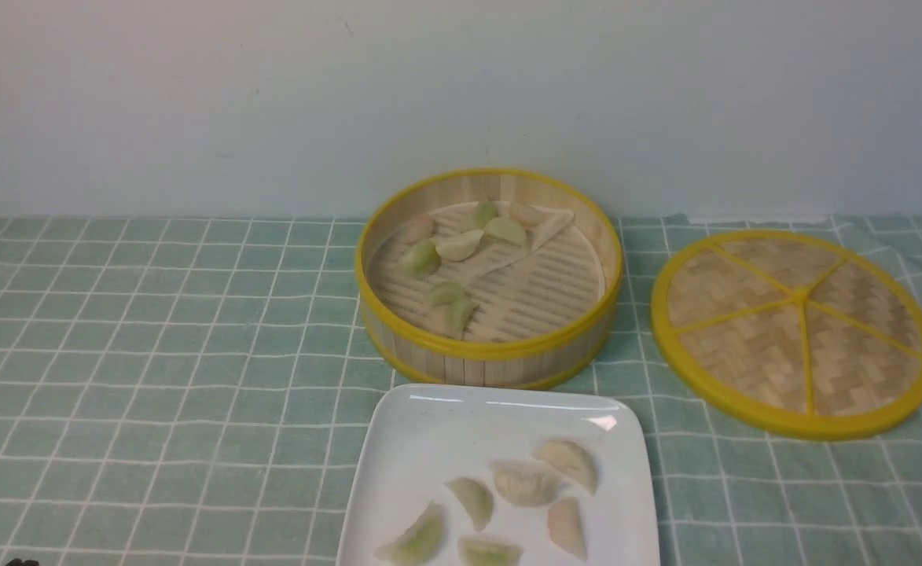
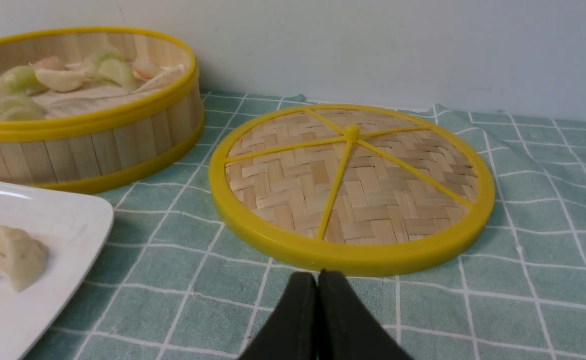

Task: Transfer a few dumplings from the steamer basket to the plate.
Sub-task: Use the left arm to grab a dumpling from the steamer

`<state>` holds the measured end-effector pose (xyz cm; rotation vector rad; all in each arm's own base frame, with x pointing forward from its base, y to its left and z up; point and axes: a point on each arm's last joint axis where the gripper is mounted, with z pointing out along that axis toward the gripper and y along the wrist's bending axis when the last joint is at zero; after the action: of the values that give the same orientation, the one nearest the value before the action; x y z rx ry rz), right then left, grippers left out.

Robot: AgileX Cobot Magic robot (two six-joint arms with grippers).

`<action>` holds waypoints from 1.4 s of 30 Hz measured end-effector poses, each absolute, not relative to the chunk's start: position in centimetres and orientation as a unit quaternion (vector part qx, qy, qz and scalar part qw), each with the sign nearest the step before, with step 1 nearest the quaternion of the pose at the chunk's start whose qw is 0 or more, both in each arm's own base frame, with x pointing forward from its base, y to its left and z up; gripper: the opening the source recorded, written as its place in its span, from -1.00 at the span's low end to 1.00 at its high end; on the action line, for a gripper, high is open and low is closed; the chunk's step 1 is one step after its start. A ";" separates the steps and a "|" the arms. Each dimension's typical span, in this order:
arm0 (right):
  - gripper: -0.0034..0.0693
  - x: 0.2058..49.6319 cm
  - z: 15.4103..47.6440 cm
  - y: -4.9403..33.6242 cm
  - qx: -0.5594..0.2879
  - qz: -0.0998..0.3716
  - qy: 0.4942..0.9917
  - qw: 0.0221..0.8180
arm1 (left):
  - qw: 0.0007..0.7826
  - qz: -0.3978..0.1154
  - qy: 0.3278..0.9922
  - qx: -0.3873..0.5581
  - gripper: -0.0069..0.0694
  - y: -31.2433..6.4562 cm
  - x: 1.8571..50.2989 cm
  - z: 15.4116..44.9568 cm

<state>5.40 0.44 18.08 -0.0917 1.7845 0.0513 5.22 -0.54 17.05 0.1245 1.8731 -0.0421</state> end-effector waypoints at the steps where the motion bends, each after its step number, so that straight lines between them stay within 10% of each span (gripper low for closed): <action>1: -0.94 5.4 18.1 0.4 -0.040 0.022 0.778 0.626 | 0.591 -0.017 0.805 0.054 -0.84 -0.5 5.2 17.0; 10: -0.94 5.4 18.2 0.5 -0.034 0.030 0.773 0.633 | 0.588 0.054 0.800 0.105 -0.84 0.0 5.3 17.0; 18: -0.94 5.6 19.6 0.9 0.148 0.233 0.701 0.658 | 0.602 0.048 0.791 0.097 -0.84 -0.1 5.3 17.3; 21: -0.94 5.6 19.9 0.9 0.215 0.305 0.672 0.639 | 0.646 -0.031 0.762 0.029 -0.84 -0.5 5.5 18.3; 33: -0.94 5.2 22.2 1.0 0.196 0.310 0.656 0.659 | 0.799 -0.236 0.537 -0.135 -0.84 0.0 4.4 27.5; 42: -0.94 6.7 32.1 2.6 0.002 0.179 0.829 0.530 | 0.477 -0.108 0.871 -0.044 -0.84 -1.7 11.3 36.6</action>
<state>6.69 2.56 32.08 0.0042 1.9785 0.4278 11.29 -1.66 36.55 -0.1070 2.1285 -0.2649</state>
